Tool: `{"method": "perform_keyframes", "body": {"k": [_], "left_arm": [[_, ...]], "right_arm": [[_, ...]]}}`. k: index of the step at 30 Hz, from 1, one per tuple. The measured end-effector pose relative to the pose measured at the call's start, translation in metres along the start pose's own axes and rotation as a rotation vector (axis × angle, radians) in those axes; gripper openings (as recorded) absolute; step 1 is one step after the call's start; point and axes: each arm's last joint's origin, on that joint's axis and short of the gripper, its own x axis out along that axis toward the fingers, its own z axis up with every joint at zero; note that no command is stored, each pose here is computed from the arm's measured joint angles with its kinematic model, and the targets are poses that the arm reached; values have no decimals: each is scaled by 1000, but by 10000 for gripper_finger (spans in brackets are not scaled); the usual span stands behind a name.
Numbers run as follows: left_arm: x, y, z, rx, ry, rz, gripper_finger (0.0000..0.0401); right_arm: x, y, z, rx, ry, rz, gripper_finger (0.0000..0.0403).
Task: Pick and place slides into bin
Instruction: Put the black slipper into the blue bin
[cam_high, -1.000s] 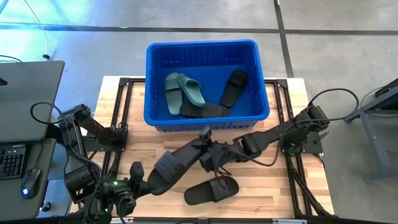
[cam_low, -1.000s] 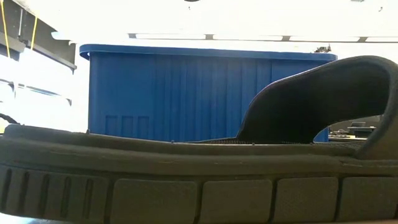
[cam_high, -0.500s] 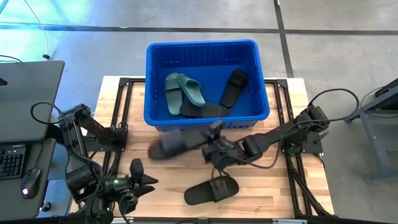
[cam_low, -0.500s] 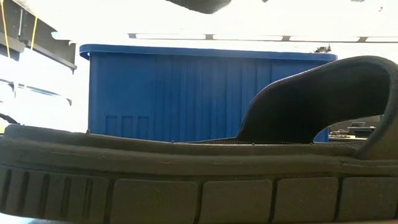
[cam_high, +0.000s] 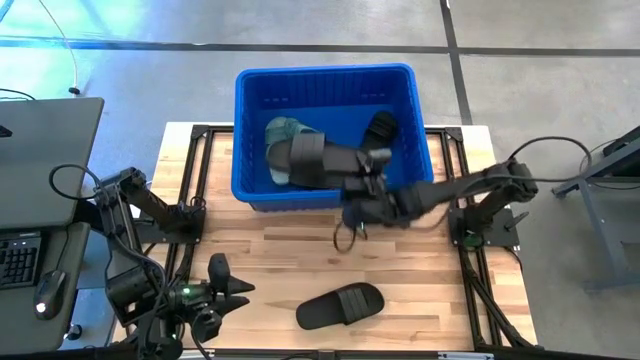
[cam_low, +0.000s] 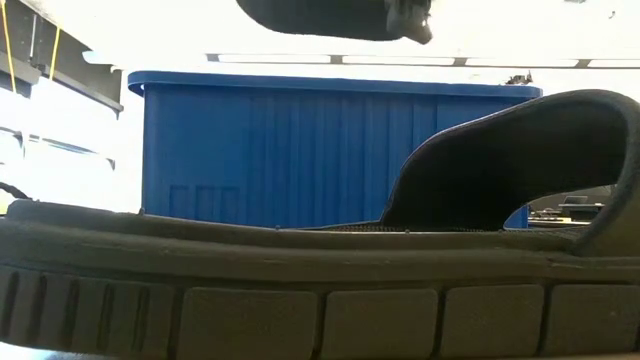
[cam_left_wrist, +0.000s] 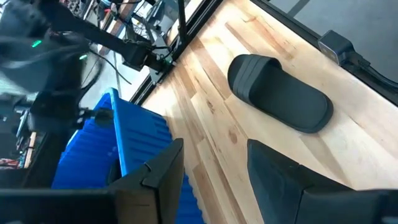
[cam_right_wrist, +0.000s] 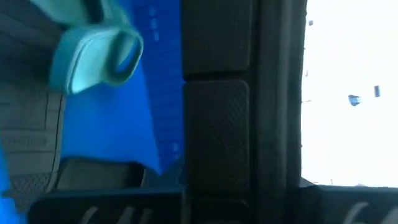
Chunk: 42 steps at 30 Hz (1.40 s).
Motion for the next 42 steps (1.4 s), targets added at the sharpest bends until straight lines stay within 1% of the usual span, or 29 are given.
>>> {"method": "perform_keyframes", "body": {"k": [4, 8, 11, 13, 16, 17, 20, 21, 24, 26, 27, 31, 36, 39, 42], "left_arm": [[0, 0, 0, -1, 0, 0, 161], [0, 0, 0, -4, 0, -1, 161], [0, 0, 0, -2, 1, -13, 161], [0, -1, 0, 1, 3, -23, 161], [0, -1, 0, 1, 3, -24, 161], [0, -1, 0, 1, 3, -24, 161], [0, -1, 0, 1, 3, -23, 161], [0, -1, 0, 2, 3, -23, 161], [0, -1, 0, 3, 3, -23, 161], [0, -1, 0, 3, 3, -21, 161], [0, -1, 0, 3, 3, -17, 161], [0, -1, 0, 3, 3, -15, 161], [0, -1, 0, 3, 3, -13, 161], [0, -1, 0, 3, 3, -12, 161], [0, -1, 0, 2, 3, -12, 161]], "right_arm": [[42, -21, -14, 48, 82, 96, 46], [82, -29, -33, 107, 157, 307, 46], [106, -31, -52, 136, 241, 428, 46], [119, -29, -64, 135, 296, 487, 46], [131, -21, -78, 123, 348, 518, 46], [134, -17, -82, 118, 356, 543, 46], [142, 2, -97, 56, 370, 683, 46], [144, 10, -102, 44, 380, 710, 46], [149, 28, -114, 29, 405, 710, 46], [149, 40, -121, -14, 416, 717, 48], [149, 45, -125, -31, 420, 720, 55], [149, 56, -133, -78, 438, 694, 109], [150, 60, -136, -128, 434, 669, 170], [150, 60, -135, -125, 428, 656, 191], [149, 59, -132, -104, 420, 631, 200]]}}
